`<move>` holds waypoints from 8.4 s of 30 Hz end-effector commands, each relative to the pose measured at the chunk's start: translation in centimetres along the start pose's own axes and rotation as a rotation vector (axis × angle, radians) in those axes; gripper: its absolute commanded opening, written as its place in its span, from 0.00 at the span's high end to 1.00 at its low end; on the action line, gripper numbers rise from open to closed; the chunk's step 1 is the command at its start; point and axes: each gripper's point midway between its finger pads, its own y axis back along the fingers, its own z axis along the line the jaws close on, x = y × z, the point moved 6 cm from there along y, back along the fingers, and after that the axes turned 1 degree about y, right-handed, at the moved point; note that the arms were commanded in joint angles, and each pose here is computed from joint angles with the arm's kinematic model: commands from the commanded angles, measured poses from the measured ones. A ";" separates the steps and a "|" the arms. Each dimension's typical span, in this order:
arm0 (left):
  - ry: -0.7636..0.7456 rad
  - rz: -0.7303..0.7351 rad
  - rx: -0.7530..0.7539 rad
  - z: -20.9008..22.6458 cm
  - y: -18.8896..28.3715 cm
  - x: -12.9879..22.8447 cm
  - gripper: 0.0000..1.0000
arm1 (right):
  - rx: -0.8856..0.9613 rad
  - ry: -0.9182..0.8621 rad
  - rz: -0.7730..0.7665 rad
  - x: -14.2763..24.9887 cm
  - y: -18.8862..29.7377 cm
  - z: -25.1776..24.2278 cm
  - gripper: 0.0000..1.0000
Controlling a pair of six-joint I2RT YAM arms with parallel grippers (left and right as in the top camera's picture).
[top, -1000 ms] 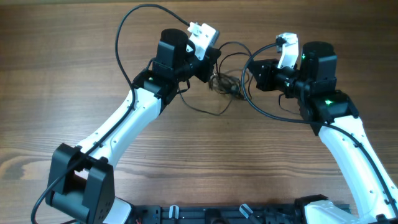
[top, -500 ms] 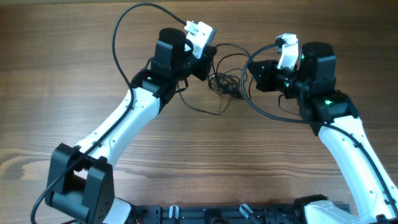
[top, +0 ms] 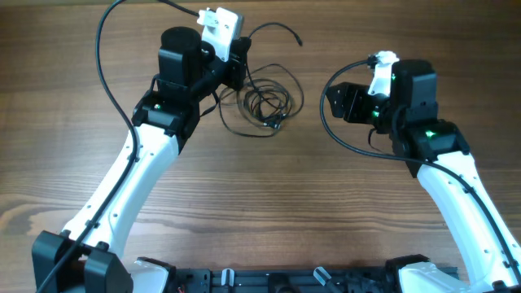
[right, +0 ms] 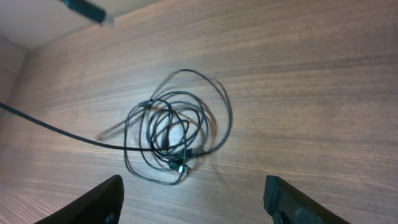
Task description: Untangle cables
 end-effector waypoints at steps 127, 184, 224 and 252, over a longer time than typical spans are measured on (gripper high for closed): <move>0.016 0.013 0.484 -3.4 2.0 -0.3 0.37 | -0.359 0.414 -0.224 -10.9 7.0 17.6 0.95; 0.062 -0.192 -0.172 12.4 12.8 -4.4 0.96 | 0.657 0.034 -0.166 -12.1 9.1 -2.7 0.96; 0.088 -0.209 -0.333 16.6 17.9 -3.8 0.96 | 0.603 -0.104 0.065 -11.1 3.7 -11.5 0.95; -0.024 -0.141 0.129 2.4 9.1 -4.7 0.96 | -0.194 0.275 0.149 -7.7 -1.2 9.3 0.95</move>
